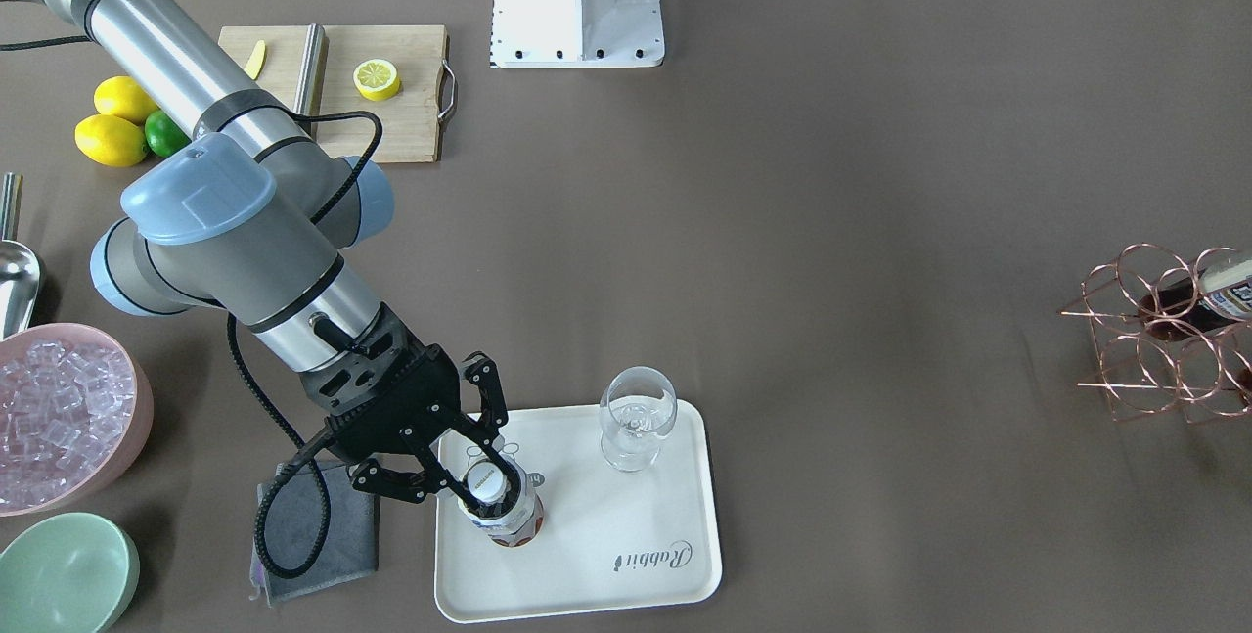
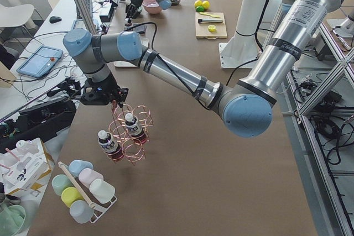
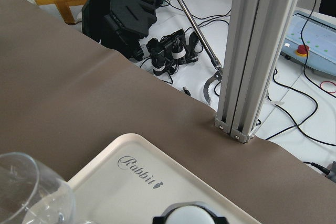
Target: Take tea from basket to plate
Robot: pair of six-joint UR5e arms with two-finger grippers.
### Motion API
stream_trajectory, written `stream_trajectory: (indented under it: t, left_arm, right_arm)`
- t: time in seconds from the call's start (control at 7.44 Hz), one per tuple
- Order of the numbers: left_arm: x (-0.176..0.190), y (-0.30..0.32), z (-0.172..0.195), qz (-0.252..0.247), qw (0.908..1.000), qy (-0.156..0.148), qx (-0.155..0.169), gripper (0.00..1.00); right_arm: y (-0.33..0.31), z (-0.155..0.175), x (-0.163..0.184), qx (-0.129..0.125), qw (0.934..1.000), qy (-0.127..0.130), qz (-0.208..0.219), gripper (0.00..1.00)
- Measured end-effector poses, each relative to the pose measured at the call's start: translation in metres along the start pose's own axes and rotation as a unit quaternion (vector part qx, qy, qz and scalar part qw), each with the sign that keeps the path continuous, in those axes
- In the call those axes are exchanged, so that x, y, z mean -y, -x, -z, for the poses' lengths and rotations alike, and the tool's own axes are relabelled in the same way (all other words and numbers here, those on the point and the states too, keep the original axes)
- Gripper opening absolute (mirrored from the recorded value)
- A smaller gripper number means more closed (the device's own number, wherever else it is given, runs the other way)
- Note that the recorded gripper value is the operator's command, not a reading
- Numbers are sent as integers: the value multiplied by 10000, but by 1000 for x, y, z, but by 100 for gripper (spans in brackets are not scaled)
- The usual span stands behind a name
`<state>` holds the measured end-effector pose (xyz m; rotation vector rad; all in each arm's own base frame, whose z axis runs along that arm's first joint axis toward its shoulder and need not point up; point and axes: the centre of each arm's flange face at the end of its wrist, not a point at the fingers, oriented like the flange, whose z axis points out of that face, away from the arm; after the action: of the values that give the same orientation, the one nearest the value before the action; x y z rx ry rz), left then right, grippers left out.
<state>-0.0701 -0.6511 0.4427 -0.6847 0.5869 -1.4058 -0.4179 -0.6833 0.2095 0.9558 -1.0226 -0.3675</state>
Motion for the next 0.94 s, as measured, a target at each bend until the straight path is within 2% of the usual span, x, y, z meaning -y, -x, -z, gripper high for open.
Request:
stream_trajectory:
  t: [0.54, 0.67, 0.94]
  left_arm:
    - [29, -47, -26, 329, 9994, -24, -80, 0]
    - [24, -56, -34, 420, 9991, -53, -89, 0]
    - [15, -67, -44, 493, 9985, -201, -145, 0]
  right_arm:
    - [6, -3, -6, -27, 10000, -46, 16, 0]
    - [6, -3, -9, -20, 10000, -70, 24, 21]
    - [8, -1, -11, 7, 9999, -112, 16, 84]
